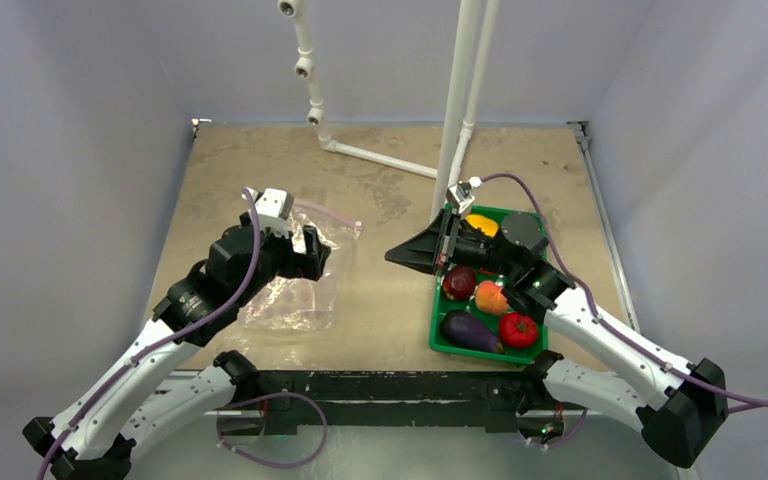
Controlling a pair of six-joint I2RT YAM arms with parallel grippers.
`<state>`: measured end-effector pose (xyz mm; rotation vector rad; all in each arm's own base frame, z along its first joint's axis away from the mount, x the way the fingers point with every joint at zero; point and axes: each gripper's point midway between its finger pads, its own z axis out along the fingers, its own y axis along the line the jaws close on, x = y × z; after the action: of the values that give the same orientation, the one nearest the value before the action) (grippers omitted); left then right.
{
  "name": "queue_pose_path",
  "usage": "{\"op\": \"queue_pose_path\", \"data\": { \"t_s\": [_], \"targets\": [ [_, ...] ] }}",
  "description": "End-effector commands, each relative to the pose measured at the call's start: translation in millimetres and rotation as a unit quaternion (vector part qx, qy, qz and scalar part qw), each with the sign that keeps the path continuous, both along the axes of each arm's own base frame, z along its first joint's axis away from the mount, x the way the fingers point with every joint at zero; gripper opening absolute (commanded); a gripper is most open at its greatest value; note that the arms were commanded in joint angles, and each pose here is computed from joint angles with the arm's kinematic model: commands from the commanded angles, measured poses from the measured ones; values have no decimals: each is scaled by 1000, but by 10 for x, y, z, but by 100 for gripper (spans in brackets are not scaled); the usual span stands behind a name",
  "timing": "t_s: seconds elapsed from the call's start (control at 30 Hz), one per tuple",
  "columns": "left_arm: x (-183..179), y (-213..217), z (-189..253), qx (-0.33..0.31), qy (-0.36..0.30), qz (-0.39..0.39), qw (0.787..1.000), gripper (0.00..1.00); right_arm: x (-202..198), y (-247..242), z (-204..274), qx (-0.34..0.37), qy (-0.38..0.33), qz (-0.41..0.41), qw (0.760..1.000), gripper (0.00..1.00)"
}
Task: Place the food in the zip-top bag and seal the zipper
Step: Pick up the zipper food storage bag at the center of the board.
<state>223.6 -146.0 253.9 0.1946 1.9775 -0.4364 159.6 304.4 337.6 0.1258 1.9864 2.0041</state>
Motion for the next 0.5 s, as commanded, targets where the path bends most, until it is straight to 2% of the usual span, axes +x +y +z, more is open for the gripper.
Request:
{"op": "queue_pose_path", "data": {
  "t_s": [0.0, 0.3, 0.47],
  "targets": [
    [9, 10, -3, -2, -1, 7, 1000, 94, -101, -37, 502, 75, -13, 20, 997, 0],
    [11, 30, 1, -1, -3, 12, 1000, 95, -64, -3, 805, 88, -22, 22, 996, 0],
    [10, 38, 7, -3, -4, 14, 1000, 95, 16, 11, 849, 69, -30, 2, 997, 0]
  ]
}}
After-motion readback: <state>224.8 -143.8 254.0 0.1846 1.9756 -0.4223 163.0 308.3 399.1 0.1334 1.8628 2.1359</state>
